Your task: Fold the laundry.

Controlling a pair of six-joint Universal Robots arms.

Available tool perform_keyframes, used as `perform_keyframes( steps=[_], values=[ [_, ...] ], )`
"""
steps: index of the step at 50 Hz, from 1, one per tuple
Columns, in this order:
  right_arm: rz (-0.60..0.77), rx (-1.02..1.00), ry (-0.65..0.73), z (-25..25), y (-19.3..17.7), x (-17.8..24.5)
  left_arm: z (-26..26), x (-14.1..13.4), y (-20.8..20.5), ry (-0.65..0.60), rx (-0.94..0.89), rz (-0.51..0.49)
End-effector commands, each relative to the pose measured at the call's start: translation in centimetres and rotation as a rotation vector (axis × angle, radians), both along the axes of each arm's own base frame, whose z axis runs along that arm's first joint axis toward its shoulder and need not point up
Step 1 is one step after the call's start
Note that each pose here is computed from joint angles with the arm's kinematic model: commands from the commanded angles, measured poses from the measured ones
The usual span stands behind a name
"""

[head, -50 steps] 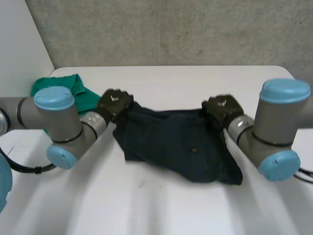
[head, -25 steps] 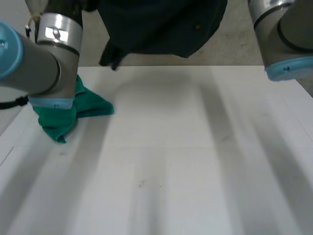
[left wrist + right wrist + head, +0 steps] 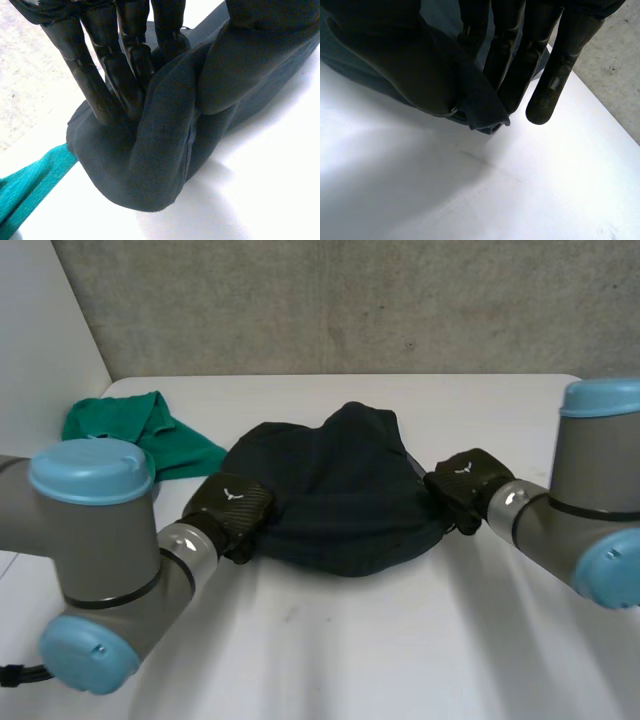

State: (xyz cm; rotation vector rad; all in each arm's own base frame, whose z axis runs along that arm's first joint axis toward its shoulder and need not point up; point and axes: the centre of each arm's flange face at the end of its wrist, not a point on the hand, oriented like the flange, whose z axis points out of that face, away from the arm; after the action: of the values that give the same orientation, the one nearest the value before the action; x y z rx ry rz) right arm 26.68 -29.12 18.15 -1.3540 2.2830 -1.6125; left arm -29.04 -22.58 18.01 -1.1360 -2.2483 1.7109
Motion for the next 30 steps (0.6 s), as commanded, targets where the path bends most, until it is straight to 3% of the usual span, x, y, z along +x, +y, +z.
perform_keyframes(
  steps=[1, 23, 30],
  values=[
    [0.050, 0.031, -0.041, 0.9, 3.2, -1.4, 3.4, 1.3, 1.7, 0.039, -0.070, 0.021],
    [-0.043, -0.021, -0.079, -2.7, 3.7, -4.5, 1.1, 5.4, 2.1, 0.009, 0.022, 0.124],
    [-0.056, -0.002, -0.097, -2.9, 3.8, -4.6, 2.7, 5.6, 3.7, 0.132, 0.040, 0.149]
  ],
)
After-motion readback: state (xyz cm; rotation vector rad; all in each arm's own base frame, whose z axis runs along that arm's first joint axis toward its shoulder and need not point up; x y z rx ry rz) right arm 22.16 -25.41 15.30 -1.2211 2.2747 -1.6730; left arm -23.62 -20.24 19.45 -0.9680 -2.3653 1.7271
